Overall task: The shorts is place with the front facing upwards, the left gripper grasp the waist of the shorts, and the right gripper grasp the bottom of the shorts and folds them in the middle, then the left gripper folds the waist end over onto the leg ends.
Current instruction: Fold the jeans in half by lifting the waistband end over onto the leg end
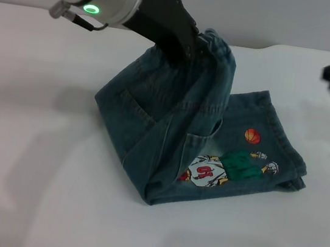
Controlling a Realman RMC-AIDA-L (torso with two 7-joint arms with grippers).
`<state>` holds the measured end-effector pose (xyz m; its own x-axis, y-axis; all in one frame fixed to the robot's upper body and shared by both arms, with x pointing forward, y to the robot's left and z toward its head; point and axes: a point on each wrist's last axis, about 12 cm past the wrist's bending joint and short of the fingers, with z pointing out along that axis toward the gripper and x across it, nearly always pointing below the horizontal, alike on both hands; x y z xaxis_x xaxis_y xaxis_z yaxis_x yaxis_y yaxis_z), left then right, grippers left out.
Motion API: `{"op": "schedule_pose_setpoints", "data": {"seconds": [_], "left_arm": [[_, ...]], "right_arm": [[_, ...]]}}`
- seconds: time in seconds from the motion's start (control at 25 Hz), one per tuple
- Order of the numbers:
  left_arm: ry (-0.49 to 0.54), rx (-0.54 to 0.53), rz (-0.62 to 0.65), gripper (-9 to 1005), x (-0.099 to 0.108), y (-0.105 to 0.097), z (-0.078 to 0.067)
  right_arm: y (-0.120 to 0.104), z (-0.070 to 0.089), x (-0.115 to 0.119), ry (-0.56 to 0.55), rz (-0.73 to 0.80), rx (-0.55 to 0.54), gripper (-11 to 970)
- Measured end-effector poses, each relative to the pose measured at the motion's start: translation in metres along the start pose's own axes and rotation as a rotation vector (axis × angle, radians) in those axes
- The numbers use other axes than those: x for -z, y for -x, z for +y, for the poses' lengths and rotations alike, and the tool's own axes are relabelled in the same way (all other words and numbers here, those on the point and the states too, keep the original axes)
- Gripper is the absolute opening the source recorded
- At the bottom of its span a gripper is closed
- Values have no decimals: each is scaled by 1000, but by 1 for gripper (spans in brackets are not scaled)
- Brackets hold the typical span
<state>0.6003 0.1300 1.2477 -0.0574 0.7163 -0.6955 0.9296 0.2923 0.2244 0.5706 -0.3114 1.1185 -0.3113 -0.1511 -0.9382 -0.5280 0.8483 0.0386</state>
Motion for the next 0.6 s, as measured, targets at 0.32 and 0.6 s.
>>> {"op": "schedule_pose_setpoints", "data": {"seconds": [0.32, 0.6], "left_arm": [[-16, 3, 2, 69, -10, 0, -7], [-22, 22, 8, 69, -25, -1, -11]], "right_arm": [[3, -44, 55, -221, -252, -87, 41], [-11, -53, 69, -294, -309, -103, 41]]}}
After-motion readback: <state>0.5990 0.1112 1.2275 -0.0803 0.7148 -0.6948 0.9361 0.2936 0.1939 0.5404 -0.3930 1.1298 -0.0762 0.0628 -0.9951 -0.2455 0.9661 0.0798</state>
